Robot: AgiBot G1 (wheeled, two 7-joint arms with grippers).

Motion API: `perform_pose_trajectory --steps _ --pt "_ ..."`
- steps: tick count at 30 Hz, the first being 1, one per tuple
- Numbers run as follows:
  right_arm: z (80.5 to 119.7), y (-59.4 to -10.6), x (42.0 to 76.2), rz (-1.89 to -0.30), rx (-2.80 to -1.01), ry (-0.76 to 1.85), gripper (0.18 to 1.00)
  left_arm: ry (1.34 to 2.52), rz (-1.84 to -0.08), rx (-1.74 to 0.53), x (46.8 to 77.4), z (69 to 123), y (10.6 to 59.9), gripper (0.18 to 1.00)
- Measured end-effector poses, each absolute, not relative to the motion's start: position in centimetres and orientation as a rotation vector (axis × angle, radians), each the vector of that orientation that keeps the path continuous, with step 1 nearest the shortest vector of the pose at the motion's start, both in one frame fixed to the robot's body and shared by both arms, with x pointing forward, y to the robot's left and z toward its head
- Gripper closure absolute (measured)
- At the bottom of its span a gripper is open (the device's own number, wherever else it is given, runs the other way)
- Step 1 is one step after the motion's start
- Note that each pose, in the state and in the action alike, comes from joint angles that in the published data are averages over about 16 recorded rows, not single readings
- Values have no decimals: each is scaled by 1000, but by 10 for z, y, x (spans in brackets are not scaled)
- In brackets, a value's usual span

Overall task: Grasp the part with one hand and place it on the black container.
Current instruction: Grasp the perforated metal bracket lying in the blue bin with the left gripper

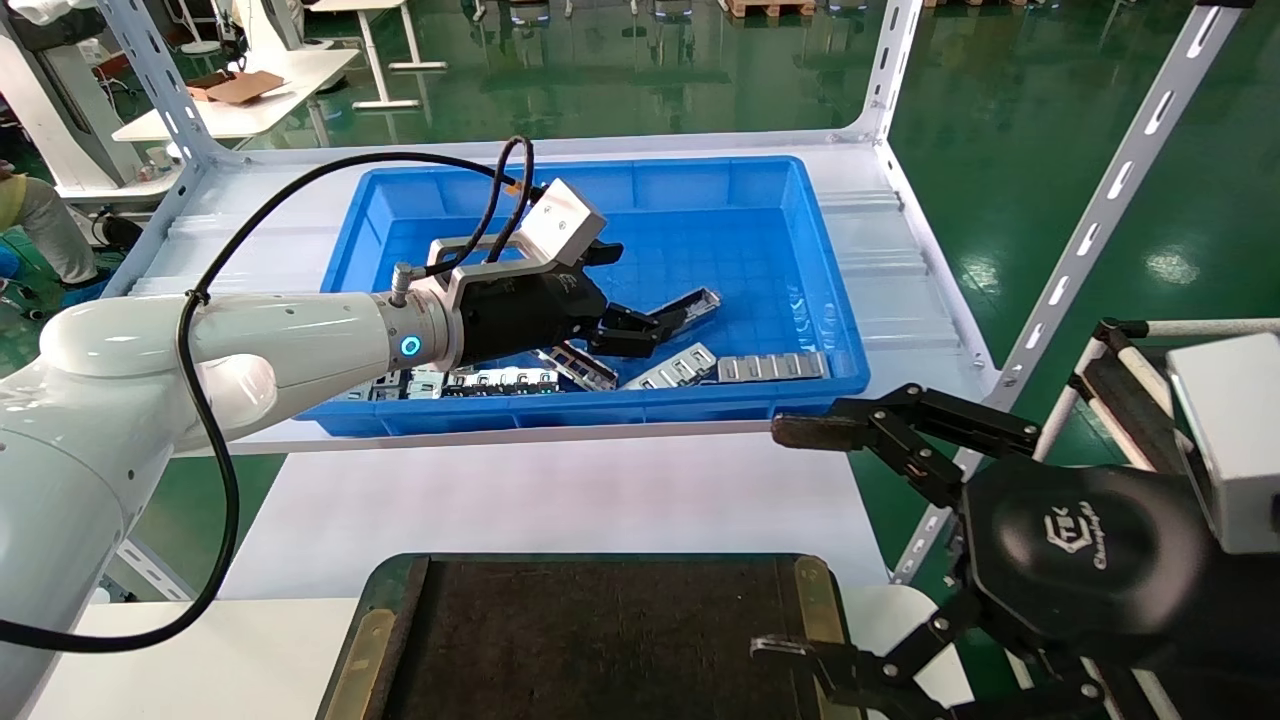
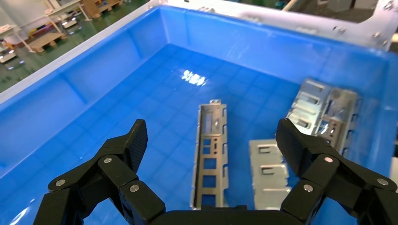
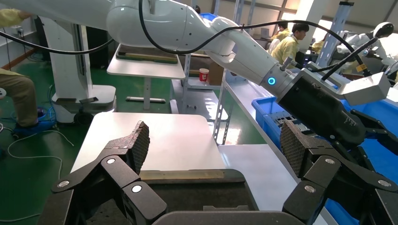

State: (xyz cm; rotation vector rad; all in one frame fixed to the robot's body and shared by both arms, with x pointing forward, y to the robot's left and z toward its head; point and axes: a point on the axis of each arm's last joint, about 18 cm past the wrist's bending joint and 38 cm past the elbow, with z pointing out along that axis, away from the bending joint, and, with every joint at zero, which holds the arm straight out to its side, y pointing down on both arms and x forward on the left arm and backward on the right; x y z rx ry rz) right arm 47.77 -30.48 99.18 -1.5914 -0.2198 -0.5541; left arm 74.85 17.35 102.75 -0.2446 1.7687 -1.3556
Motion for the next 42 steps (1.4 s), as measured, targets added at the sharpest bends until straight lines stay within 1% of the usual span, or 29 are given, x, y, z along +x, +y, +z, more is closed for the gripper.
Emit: perform_pose_trajectory --steps 25,31,37,42 --pt "992 -305 478 -554 -1591 -220 180 1794 -1312 -373 760 1006 166 190" --pt "992 -305 478 -554 -1591 -220 191 1793 -1310 -405 763 1001 164 219" --pt "992 -305 478 -554 -1591 -220 226 1792 -1312 -432 764 998 164 277" --pt "992 -305 478 -554 -1591 -220 281 1791 -1314 -449 765 996 164 359"
